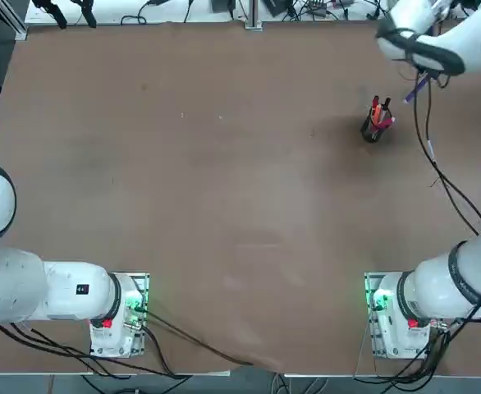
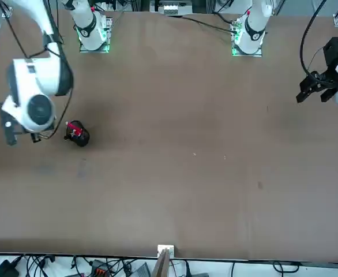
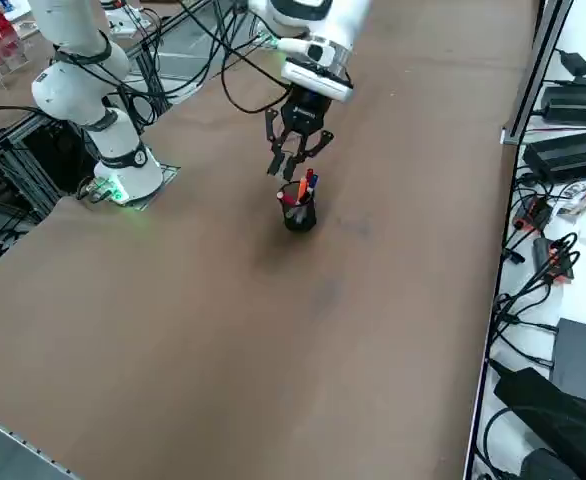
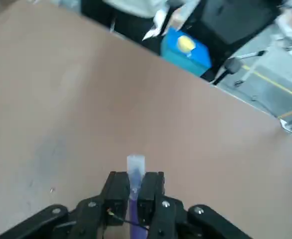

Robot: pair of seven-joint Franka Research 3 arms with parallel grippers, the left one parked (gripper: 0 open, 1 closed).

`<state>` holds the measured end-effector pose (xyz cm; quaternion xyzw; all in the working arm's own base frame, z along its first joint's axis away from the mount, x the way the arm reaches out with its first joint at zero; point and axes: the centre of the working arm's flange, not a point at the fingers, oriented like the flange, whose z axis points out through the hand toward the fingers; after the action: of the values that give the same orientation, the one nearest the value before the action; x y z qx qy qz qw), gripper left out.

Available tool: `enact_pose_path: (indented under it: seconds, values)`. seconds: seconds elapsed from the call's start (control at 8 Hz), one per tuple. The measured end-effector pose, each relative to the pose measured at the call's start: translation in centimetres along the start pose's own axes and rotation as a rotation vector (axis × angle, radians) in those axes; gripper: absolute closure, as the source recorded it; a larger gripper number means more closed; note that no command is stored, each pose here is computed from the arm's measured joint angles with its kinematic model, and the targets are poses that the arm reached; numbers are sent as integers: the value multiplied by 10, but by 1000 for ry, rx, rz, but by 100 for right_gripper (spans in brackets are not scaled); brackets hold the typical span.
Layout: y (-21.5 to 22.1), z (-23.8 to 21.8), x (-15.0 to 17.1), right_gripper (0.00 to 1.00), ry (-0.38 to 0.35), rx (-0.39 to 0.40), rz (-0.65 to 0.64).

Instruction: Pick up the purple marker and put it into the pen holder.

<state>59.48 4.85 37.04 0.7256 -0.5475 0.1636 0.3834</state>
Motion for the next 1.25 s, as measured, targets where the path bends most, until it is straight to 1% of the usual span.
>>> enact_pose_path:
  seconds: [0.25,0.5,0.62,0.88,1.25]
  values:
    - [-4,-12,-53,86,123,-58,132]
    - [-10,-28,-87,86,199,-98,241]
    - [-15,-33,-96,86,229,-108,289]
    - [-25,-33,-111,86,273,-100,376]
    - [-26,-35,-121,86,289,-97,402]
